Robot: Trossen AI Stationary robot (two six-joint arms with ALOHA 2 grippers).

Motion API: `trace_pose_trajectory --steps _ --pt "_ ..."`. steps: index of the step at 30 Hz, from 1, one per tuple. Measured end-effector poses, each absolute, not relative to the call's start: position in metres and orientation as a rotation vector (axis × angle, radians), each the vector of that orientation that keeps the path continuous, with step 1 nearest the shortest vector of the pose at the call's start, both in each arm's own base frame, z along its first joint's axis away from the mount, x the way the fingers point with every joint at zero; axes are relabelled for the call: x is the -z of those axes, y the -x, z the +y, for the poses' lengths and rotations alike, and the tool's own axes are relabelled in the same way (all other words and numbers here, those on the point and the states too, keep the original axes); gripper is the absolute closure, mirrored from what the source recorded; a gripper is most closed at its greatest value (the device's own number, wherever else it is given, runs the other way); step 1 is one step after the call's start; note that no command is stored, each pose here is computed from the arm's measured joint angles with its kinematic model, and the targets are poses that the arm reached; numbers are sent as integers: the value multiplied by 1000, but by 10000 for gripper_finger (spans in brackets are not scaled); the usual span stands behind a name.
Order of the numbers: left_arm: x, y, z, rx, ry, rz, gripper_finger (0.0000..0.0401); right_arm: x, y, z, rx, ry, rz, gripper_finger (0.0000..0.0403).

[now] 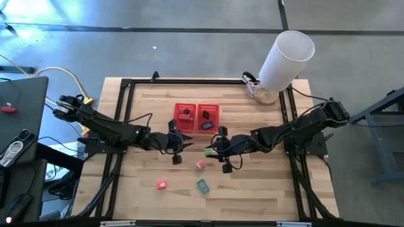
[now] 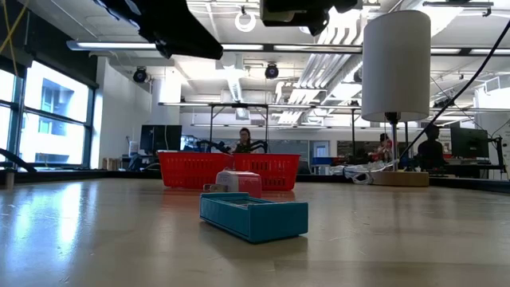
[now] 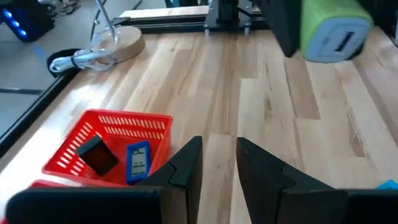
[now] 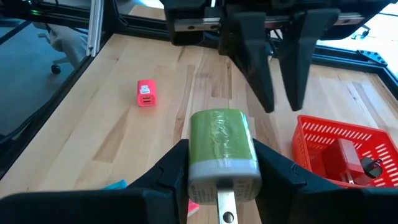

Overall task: Pick & Place Office items
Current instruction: Put the green charger adapter into the left red bin

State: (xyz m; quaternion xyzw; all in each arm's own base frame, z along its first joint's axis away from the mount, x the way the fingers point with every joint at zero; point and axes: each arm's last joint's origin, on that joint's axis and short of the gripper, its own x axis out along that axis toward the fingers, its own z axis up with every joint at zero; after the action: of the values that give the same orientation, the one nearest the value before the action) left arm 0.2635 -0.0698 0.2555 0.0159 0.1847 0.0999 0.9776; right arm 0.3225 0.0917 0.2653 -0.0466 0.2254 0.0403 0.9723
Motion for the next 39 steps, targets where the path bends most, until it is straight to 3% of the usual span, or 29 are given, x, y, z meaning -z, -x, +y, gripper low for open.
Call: trace_pose_trajectory --steps 4,16,26,30,39 --pt "-256 -264 -70 -195 -62 375 311 -265 -323 92 -82 95 456 285" --pt "-255 -265 -65 -231 152 363 296 -265 -323 92 -89 94 458 285" --pt "-259 -266 -66 -200 30 335 290 -265 -323 92 -89 93 458 285" --pt "-259 -266 -67 -187 -19 340 265 -264 -323 92 -89 91 459 285" --pt "-259 -267 -68 -157 31 334 168 -264 -323 92 -89 92 462 285"
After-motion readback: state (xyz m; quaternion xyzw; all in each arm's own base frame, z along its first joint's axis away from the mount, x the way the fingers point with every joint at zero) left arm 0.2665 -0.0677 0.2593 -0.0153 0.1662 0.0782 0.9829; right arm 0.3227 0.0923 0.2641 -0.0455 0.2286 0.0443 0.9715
